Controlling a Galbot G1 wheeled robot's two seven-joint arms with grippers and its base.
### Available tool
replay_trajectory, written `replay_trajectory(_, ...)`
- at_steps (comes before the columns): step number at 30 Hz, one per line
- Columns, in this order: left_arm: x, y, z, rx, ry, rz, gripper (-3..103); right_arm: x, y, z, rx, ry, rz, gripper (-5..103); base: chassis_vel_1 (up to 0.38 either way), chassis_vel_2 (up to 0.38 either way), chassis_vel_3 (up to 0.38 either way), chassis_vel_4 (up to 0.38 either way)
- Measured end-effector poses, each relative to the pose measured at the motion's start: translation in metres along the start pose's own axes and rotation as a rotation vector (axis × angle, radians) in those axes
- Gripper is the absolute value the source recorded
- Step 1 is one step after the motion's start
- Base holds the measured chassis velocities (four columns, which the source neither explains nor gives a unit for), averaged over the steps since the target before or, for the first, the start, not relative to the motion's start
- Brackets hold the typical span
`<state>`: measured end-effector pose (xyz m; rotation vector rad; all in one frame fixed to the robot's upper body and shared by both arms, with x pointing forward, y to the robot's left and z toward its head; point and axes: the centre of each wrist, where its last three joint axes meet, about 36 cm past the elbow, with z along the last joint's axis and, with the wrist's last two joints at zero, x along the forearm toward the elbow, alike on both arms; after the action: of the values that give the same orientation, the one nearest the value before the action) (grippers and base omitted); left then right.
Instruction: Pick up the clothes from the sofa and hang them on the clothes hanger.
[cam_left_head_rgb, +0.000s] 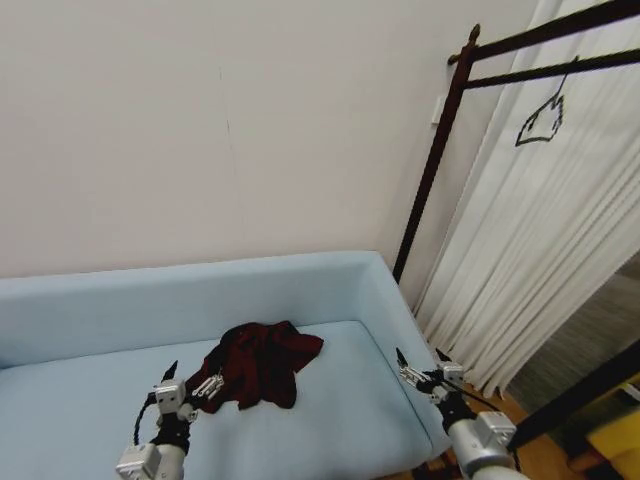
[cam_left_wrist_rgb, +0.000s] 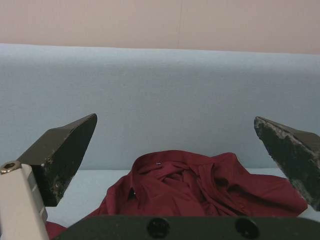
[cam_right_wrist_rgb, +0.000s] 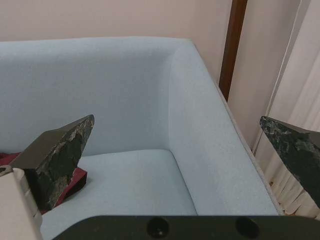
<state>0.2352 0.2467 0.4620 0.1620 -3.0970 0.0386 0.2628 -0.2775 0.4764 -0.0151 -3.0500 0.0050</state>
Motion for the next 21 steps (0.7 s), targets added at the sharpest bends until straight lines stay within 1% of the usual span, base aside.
replay_trajectory(5,-0.002,-0.001,-0.004,0.0,-0.004,0.005,100,-0.002,-0.001,0.0,0.005,0.003,-0.001,100,0.0,0.0,0.0,0.0)
replay_trajectory(9,-0.006,-0.001,-0.001,-0.003,0.001,0.011,100,-0.001,-0.001,0.001,0.006,0.005,0.0,100,0.0,0.0,0.0,0.0)
replay_trajectory(11,-0.009,0.0,0.003,-0.008,0.01,0.015,100,-0.001,-0.001,0.0,0.01,0.003,0.001,100,0.0,0.0,0.0,0.0)
replay_trajectory(15,-0.017,0.002,0.007,0.001,0.035,0.021,100,-0.003,-0.001,0.001,0.012,0.003,0.007,100,0.0,0.0,0.0,0.0)
replay_trajectory(17,-0.035,0.005,0.014,0.011,0.072,0.031,100,-0.003,-0.002,0.003,0.018,0.012,0.012,100,0.0,0.0,0.0,0.0)
replay_trajectory(19,-0.039,0.005,0.016,0.014,0.08,0.031,100,-0.003,-0.002,0.004,0.021,0.014,0.013,100,0.0,0.0,0.0,0.0)
replay_trajectory(21,-0.061,0.006,0.024,0.021,0.116,0.036,100,-0.003,-0.003,0.005,0.029,0.02,0.016,100,0.0,0.0,0.0,0.0)
